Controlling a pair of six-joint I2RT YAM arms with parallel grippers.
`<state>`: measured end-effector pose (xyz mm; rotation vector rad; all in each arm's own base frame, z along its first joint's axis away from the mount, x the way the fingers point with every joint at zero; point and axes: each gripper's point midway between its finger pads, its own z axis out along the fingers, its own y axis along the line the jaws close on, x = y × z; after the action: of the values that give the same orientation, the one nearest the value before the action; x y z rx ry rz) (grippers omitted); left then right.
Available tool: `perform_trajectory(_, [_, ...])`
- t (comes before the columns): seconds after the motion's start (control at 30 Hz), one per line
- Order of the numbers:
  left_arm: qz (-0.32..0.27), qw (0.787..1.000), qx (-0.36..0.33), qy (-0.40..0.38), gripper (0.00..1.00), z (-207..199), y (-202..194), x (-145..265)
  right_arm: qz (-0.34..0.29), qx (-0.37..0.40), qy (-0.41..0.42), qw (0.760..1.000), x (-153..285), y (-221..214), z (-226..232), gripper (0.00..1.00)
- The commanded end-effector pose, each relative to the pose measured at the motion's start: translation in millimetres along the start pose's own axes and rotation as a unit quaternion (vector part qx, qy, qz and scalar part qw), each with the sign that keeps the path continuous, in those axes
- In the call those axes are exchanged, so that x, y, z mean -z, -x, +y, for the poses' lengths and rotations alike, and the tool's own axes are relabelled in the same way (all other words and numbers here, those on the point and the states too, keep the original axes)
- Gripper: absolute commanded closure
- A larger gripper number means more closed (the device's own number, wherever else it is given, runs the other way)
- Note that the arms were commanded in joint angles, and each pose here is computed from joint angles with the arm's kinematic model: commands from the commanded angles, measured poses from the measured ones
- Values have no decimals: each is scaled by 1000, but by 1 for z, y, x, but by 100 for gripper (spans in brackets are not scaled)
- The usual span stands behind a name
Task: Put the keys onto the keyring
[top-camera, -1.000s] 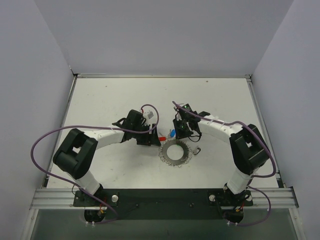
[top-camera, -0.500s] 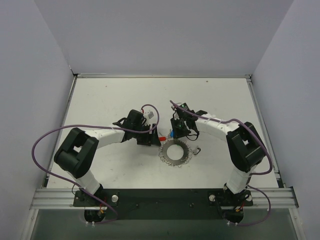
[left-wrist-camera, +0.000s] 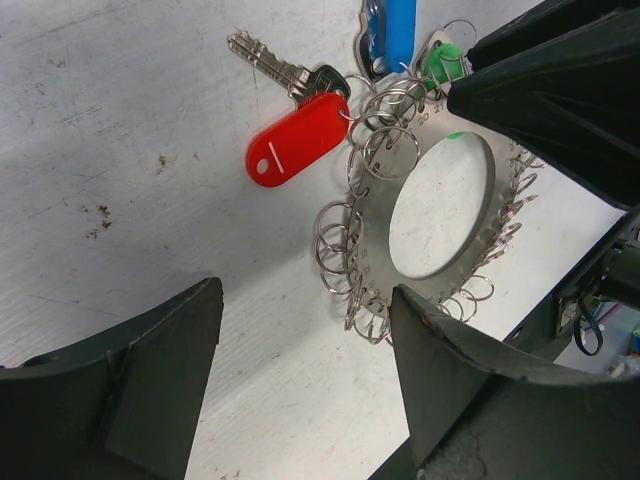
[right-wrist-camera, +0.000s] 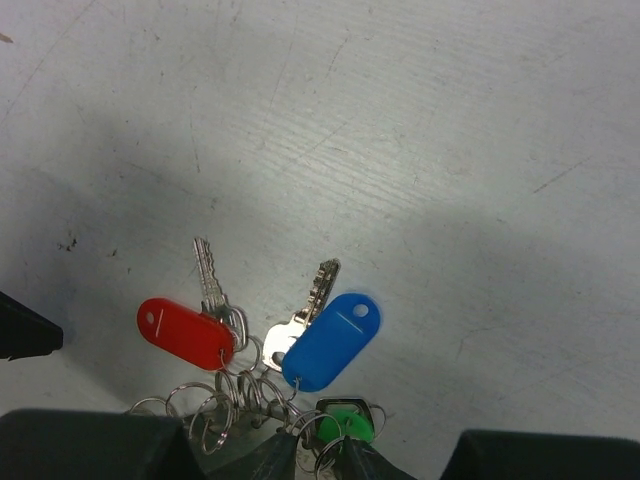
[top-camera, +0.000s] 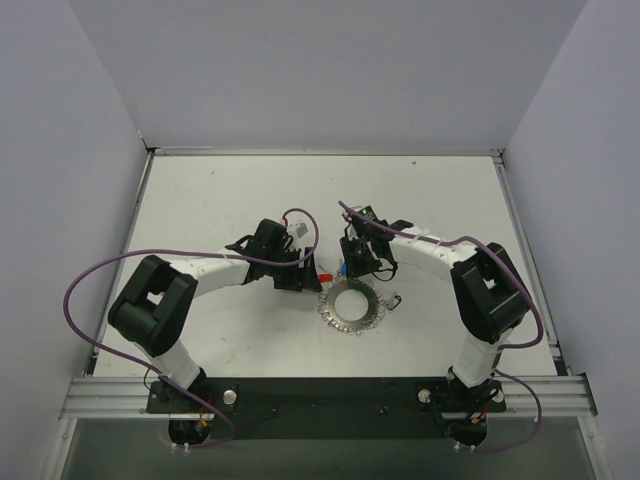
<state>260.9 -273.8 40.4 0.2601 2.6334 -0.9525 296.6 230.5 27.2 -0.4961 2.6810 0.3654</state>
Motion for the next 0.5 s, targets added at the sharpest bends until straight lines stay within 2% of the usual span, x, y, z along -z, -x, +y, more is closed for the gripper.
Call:
perform_trajectory(0.0, [-16, 1000, -19, -19, 23, -13, 16, 0, 1, 14, -17, 1000, 13, 4, 0, 71])
perform_trajectory(0.17, [-17, 999, -20, -19, 23, -13, 16, 0, -21, 28, -27, 999, 30, 6, 1, 53])
perform_trajectory(0.27, [-17, 999, -21, -21, 23, -14, 16, -1, -40, 27, -32, 998, 41, 12, 0, 46])
perform_trajectory(0.47, [-13, 999, -25, -24, 26, -17, 15, -3, -55, 28, -30, 998, 51, 13, 1, 41])
